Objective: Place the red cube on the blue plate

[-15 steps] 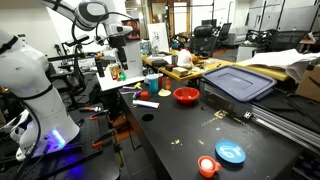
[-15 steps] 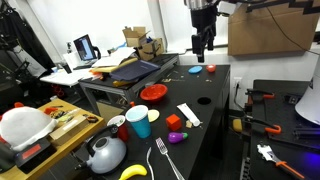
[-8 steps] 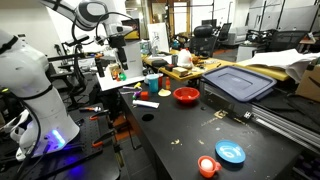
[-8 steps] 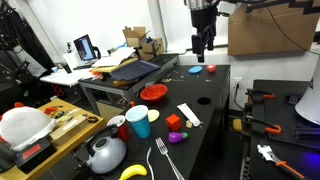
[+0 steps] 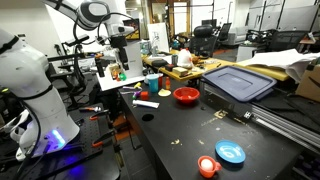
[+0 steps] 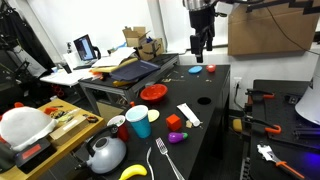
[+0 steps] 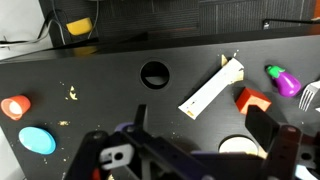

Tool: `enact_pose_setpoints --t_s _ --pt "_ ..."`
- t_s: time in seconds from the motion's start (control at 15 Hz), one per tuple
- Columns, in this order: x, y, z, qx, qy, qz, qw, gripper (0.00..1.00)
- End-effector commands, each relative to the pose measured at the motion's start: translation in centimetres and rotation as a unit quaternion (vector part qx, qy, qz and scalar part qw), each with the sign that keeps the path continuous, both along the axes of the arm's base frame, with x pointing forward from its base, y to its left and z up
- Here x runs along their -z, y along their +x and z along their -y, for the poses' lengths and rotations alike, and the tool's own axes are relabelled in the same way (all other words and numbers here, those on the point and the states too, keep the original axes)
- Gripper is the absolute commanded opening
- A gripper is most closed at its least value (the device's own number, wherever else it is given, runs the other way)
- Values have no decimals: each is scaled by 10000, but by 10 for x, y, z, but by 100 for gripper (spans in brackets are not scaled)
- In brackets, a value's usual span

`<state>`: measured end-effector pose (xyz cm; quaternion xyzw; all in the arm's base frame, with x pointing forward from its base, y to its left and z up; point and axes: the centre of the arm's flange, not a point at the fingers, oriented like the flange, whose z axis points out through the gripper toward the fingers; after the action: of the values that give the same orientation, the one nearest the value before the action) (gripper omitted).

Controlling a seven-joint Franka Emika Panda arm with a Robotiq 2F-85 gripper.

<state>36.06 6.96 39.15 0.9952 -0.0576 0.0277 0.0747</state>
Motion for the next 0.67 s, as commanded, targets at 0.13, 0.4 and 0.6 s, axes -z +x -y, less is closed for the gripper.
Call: enact_pose_setpoints --t_s 0.13,0.4,0.6 --pt "1 32 -5 -167 170 -155 9996 100" --pt "-2 49 -20 -280 330 -237 9988 100" --pt "-4 62 -37 -457 440 -256 9977 100"
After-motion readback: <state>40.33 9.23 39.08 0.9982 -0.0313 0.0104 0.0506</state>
